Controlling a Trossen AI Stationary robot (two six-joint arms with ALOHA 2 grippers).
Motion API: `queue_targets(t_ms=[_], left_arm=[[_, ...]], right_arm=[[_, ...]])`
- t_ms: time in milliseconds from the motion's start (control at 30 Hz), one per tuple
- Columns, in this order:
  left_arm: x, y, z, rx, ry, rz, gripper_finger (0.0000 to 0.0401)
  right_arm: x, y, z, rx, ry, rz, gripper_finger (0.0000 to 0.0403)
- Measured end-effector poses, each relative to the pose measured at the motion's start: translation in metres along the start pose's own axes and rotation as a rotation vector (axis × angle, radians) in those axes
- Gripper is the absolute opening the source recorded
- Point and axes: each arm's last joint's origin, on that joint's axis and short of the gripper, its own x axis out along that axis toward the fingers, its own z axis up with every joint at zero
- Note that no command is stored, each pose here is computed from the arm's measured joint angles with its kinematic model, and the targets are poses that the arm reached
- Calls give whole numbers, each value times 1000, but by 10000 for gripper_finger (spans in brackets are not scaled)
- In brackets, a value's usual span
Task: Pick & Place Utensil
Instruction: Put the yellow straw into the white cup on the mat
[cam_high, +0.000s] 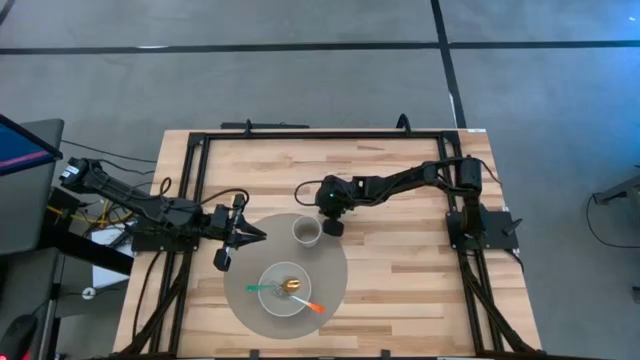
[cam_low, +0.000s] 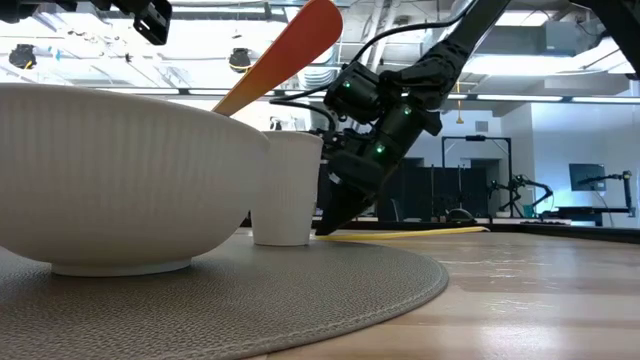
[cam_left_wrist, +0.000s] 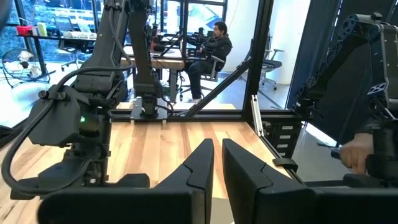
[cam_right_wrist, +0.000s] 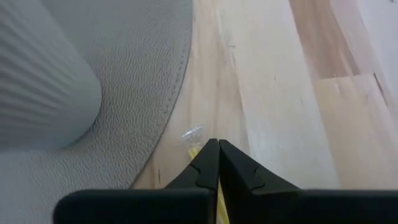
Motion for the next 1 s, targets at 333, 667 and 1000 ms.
queue_targets(t_ms=[333,667,1000], left_arm=[[0,0,0,0,0,0,34],[0,0,0,0,0,0,34],[0,0,0,-7,1,0,34]], right_arm=[[-14,-2,17,-42,202,-1,45],[-33,-1,32,-31,346,9,62],[-21,3,18,-53,315,-8,62]])
